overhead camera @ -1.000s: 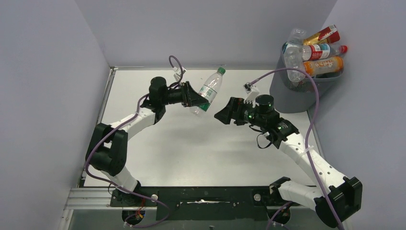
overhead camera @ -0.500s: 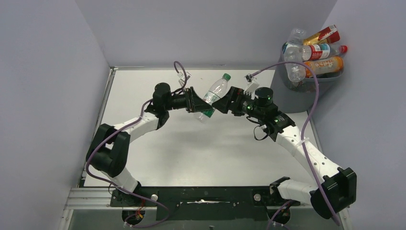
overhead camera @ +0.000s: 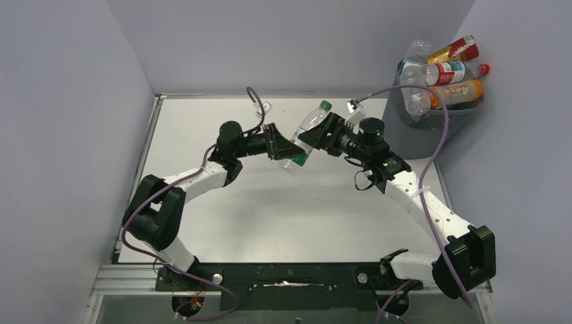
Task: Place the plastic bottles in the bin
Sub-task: Pick up the plastic bottle at the center of the board.
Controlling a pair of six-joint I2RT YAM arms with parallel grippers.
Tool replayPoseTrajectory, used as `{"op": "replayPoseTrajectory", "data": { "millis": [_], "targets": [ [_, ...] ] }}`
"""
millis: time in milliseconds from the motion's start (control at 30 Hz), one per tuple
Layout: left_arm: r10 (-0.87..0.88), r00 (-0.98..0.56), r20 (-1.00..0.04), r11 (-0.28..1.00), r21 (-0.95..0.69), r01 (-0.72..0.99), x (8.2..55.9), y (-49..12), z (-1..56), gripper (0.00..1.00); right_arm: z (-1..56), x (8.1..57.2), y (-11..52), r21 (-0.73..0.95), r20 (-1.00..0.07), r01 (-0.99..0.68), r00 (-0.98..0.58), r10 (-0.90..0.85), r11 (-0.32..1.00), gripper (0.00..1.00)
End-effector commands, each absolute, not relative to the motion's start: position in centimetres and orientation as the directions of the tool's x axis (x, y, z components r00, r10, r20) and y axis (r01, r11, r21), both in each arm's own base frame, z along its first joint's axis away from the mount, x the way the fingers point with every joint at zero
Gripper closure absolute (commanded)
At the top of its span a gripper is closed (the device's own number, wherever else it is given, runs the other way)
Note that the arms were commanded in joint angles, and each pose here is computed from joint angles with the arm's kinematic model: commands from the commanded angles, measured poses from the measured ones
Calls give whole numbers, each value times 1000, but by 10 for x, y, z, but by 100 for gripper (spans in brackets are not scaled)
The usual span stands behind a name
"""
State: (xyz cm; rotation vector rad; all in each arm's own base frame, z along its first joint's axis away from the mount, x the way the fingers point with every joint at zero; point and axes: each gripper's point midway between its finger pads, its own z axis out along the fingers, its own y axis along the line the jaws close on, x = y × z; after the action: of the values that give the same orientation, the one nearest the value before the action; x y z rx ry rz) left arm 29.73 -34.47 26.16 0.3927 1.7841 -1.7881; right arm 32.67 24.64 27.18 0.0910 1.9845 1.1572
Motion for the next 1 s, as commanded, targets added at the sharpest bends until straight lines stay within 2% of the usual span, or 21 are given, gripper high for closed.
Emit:
{"op": "replayPoseTrajectory", "data": {
  "millis": [0,100,333,400,467,500,767,967],
  "targets": [
    [-220,-729,-648,-16,-745,667,292,-350,289,51,309,334,252,768,-630,-392,-607,486,506,27],
    [-229,-730,-643,-6,-749,662,297,-351,287,49,310,334,250,767,-632,-393,-601,489,507,39],
    [-239,-719,-653,-7,-739,674,305,-354,294,42,313,337,247,754,-645,-387,-585,491,531,58],
    [-247,-712,-657,-3,-734,679,308,-350,298,39,315,340,244,742,-658,-380,-571,491,552,59],
    [-256,-704,-663,4,-729,685,309,-344,303,19,319,343,239,722,-678,-374,-552,486,583,60],
    [-259,-699,-666,10,-726,688,310,-340,306,18,320,346,236,705,-694,-372,-537,479,604,60],
    [-325,-642,-695,146,-707,692,324,-285,327,16,350,367,196,626,-768,-325,-417,486,709,60],
    [-375,-610,-699,228,-707,670,329,-243,335,16,420,389,133,549,-836,-267,-198,512,792,60]
  ]
}}
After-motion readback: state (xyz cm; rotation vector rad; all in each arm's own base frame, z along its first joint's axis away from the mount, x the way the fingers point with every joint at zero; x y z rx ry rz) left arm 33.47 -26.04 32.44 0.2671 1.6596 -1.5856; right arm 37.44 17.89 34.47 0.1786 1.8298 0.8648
